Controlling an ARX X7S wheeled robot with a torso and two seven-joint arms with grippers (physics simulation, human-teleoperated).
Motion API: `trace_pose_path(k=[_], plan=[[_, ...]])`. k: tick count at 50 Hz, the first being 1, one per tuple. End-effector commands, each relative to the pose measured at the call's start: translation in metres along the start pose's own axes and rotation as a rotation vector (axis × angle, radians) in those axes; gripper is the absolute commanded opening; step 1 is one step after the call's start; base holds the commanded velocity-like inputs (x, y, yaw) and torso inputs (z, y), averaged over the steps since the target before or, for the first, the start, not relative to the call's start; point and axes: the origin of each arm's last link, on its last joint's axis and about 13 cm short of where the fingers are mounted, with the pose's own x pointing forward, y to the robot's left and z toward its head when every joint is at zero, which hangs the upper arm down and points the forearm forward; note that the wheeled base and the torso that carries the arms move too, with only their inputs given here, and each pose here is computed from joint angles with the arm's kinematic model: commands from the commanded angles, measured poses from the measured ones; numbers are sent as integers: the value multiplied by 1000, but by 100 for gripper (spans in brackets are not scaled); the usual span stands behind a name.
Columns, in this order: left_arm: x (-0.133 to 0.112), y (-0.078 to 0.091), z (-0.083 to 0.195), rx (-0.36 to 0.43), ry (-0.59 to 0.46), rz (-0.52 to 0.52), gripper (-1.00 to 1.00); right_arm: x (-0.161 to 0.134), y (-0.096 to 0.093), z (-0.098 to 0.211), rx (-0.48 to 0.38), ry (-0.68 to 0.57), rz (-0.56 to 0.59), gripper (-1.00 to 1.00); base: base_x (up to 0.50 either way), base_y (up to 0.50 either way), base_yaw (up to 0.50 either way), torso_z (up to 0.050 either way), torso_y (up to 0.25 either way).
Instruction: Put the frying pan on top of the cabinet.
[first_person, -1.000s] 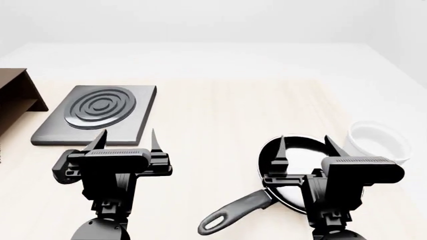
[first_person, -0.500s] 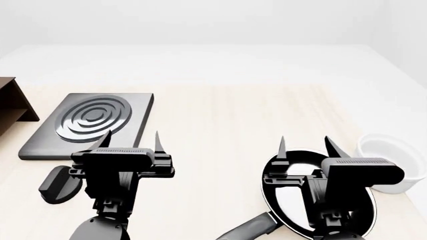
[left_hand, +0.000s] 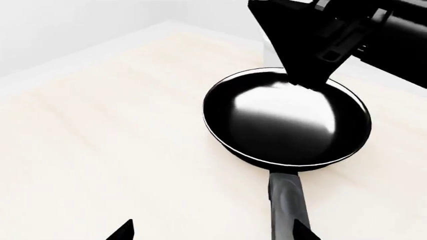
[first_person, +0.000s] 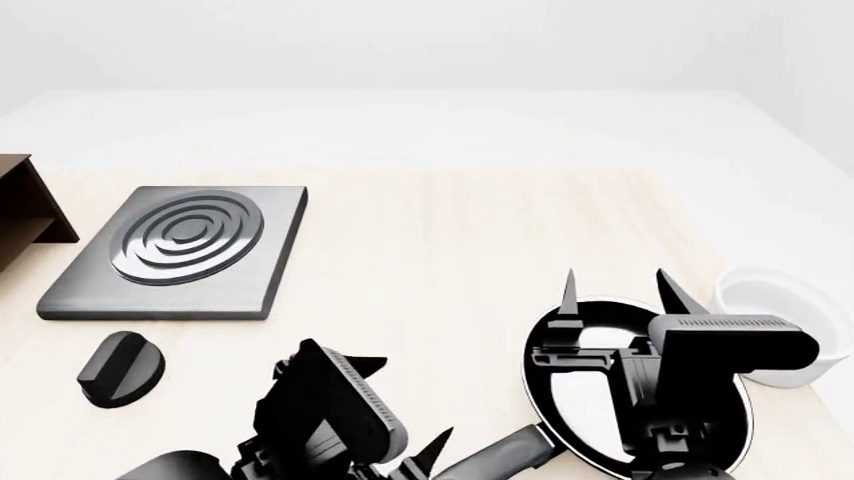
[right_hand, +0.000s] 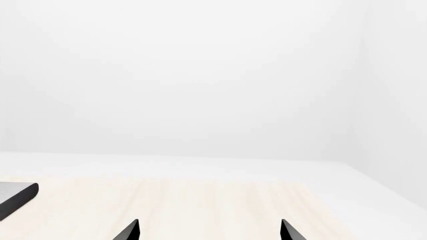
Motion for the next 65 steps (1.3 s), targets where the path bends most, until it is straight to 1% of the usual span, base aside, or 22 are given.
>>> trace_pose_path(k=[1, 10, 18, 29, 39, 46, 55, 60, 63, 64, 65], plan=[[-1, -4, -1, 19, 89, -113, 100, 1, 0, 1, -5, -3, -1, 100, 0, 0, 0, 0, 0], [4, -7, -4, 19, 110, -137, 100, 1, 1, 1, -4, -5, 1, 100, 0, 0, 0, 0, 0], [14, -16, -9, 26, 148, -178, 100, 1, 2, -2, 2, -1, 9, 100, 0, 0, 0, 0, 0], [28, -26, -10, 76, 204, -228, 100, 0, 2, -3, 7, -1, 9, 100, 0, 0, 0, 0, 0], [40, -27, -11, 90, 264, -231, 100, -1, 3, -2, 11, -5, 14, 100, 0, 0, 0, 0, 0], [45, -25, -18, 90, 306, -222, 100, -1, 3, -2, 12, -7, 18, 100, 0, 0, 0, 0, 0], [52, -26, -33, 85, 410, -216, 100, -1, 4, -1, 11, -11, 22, 100, 0, 0, 0, 0, 0], [54, -25, -37, 90, 440, -226, 100, -1, 4, 0, 5, -18, 22, 100, 0, 0, 0, 0, 0], [55, -25, -38, 77, 453, -222, 100, -1, 5, 1, 4, -23, 23, 100, 0, 0, 0, 0, 0], [55, -24, -38, 71, 451, -216, -100, -1, 5, 1, 4, -24, 24, 100, 0, 0, 0, 0, 0], [55, -24, -38, 70, 447, -214, -100, -1, 5, 1, 3, -24, 24, 100, 0, 0, 0, 0, 0]])
